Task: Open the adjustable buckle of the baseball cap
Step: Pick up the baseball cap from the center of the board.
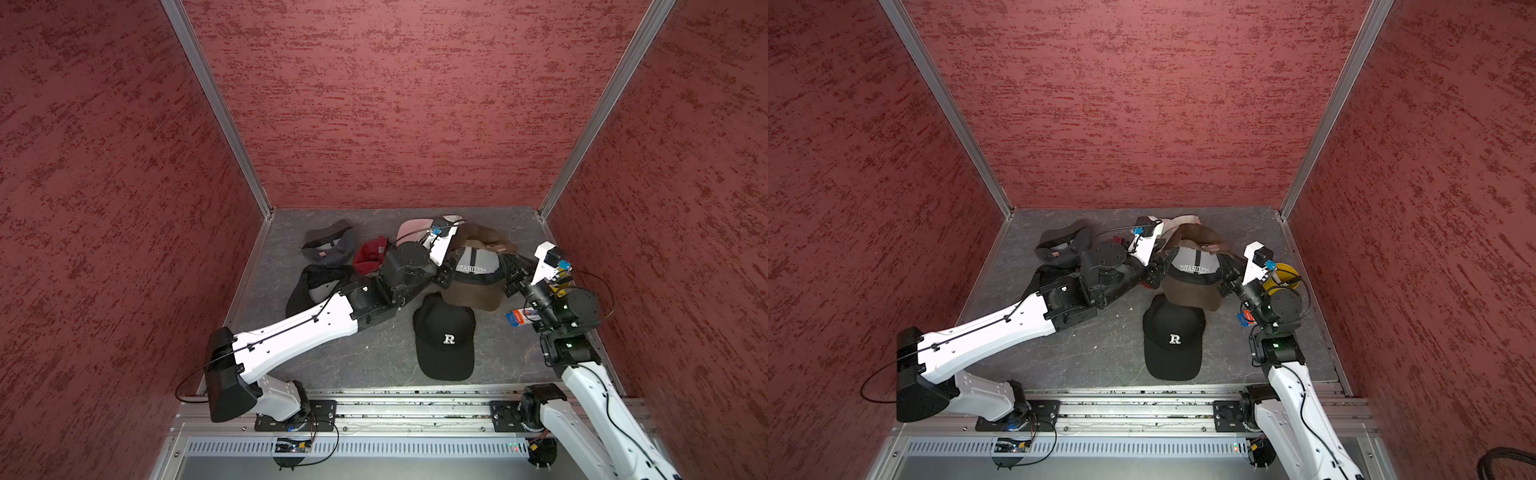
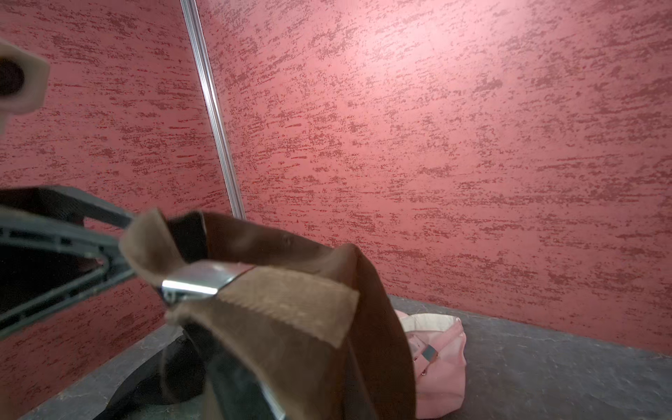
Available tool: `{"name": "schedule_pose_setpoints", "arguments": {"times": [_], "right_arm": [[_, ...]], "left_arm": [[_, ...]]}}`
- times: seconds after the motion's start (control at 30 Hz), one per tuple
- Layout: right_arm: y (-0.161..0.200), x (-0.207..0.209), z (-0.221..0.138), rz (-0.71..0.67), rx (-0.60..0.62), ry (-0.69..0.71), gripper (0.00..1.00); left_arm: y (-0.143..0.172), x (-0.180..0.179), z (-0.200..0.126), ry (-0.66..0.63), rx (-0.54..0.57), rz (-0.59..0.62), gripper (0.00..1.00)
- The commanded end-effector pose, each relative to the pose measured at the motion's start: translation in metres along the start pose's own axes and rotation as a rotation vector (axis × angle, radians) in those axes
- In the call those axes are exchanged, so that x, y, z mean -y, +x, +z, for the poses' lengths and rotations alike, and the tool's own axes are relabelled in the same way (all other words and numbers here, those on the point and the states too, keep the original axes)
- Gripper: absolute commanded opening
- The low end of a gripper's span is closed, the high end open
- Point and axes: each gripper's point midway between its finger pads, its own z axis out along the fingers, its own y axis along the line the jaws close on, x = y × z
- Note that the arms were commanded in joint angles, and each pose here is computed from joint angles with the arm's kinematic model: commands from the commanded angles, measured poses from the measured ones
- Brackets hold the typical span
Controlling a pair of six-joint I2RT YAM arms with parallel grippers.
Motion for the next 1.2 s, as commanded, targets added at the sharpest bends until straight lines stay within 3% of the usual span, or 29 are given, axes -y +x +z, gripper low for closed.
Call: {"name": "schedule_pose_setpoints", "arguments": {"times": [0.0,0.17,0.4,0.73,1.17], "right_arm": [[-0.013,0.004,0.003,0.007,0.008,0.040,0.00],[-0.013,0.008,0.009,0.046,-0.001,0.052,0.00],[-0.009,0.010,0.012,0.020,-0.025,0.059,0.00],[-0.008,0.008,0.012,0.013,-0.019,0.059,0.00],[-0.007,0.003,0.010,-0.007,-0.034,0.050,0.00]], "left_arm": [[0.009,0.004,-0.015,0.055,-0.028,-0.017,0.52],[0.014,0.005,-0.026,0.077,-0.052,-0.020,0.62],[-0.010,0.028,-0.024,0.171,-0.067,0.037,0.64],[-0.042,0.070,0.017,0.325,-0.117,0.057,0.55],[-0.021,0.084,0.065,0.387,-0.247,-0.023,0.44]]}}
